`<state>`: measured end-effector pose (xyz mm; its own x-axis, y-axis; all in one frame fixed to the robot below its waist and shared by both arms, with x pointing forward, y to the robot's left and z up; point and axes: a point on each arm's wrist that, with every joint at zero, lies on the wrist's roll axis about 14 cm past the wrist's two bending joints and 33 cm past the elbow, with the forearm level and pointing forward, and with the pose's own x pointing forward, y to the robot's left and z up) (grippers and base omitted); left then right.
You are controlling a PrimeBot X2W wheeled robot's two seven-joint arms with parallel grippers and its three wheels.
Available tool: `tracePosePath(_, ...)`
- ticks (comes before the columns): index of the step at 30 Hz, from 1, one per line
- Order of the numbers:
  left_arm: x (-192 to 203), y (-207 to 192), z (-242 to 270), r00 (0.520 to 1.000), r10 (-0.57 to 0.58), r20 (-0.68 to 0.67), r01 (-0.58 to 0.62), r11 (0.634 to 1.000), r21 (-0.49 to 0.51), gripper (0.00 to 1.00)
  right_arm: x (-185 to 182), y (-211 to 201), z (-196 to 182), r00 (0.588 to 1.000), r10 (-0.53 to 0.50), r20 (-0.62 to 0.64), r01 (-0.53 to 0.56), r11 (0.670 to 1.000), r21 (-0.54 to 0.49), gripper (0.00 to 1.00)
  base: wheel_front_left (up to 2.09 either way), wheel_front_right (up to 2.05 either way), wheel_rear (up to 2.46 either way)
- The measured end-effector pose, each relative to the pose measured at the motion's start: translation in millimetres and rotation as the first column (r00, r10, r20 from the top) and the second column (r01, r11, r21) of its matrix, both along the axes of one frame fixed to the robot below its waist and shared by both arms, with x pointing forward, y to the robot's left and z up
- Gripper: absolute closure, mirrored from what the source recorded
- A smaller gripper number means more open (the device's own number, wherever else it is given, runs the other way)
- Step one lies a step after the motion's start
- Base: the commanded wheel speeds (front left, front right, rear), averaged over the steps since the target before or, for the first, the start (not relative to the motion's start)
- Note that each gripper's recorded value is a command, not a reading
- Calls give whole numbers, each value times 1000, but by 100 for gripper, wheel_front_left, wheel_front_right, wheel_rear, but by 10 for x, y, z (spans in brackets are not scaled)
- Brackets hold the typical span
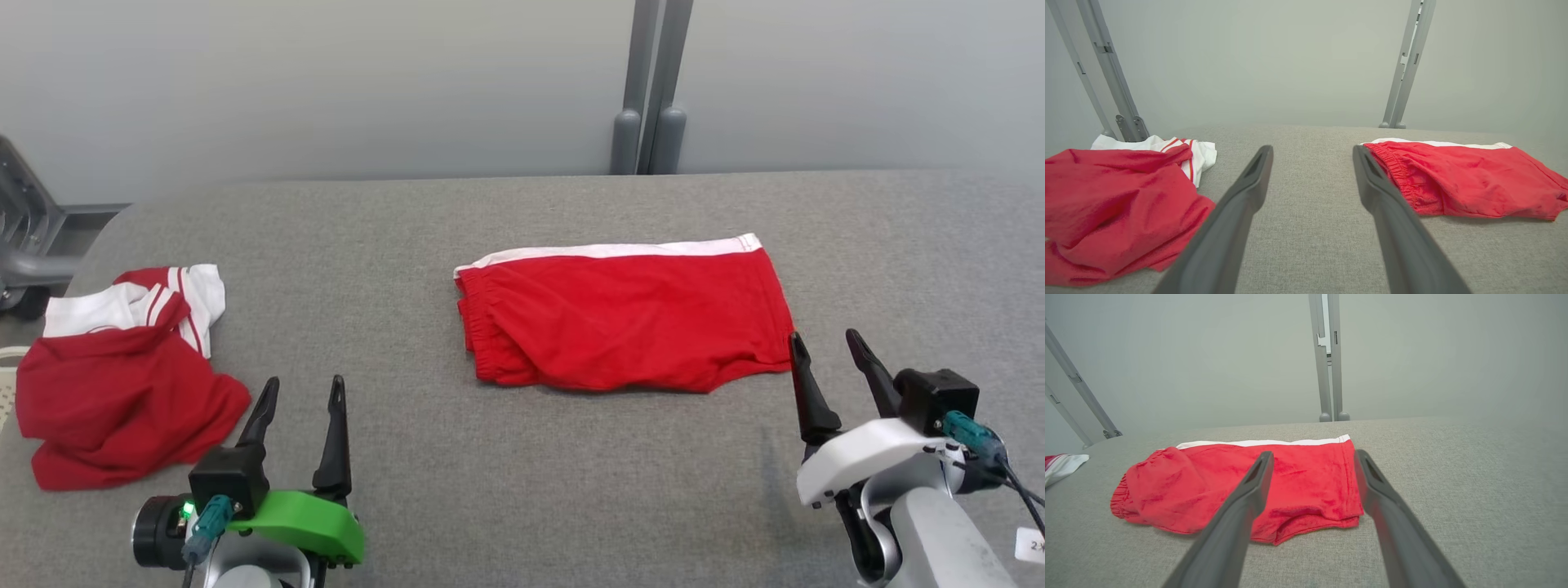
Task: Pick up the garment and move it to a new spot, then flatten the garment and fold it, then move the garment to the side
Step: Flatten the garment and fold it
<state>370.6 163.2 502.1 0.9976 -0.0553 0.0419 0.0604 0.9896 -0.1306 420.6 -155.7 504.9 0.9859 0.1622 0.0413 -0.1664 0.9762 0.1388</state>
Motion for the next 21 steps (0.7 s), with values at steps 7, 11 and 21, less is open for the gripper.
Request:
tracePosePath(7,-57,51,41,1000,7,18,-8,999,45,0,-326,-161,111,996,-71,47,71,997,-2,0,0,0,0)
tracePosePath(11,-109,53,76,999,-12,33,10,999,43,0,-486,-219,87,995,-93,24,92,996,9,0,0,0,0)
tracePosePath(21,-226,85,-161,999,-29,-38,30,999,29,0,-685,-287,-53,992,-114,-53,115,993,0,0,0,0,0)
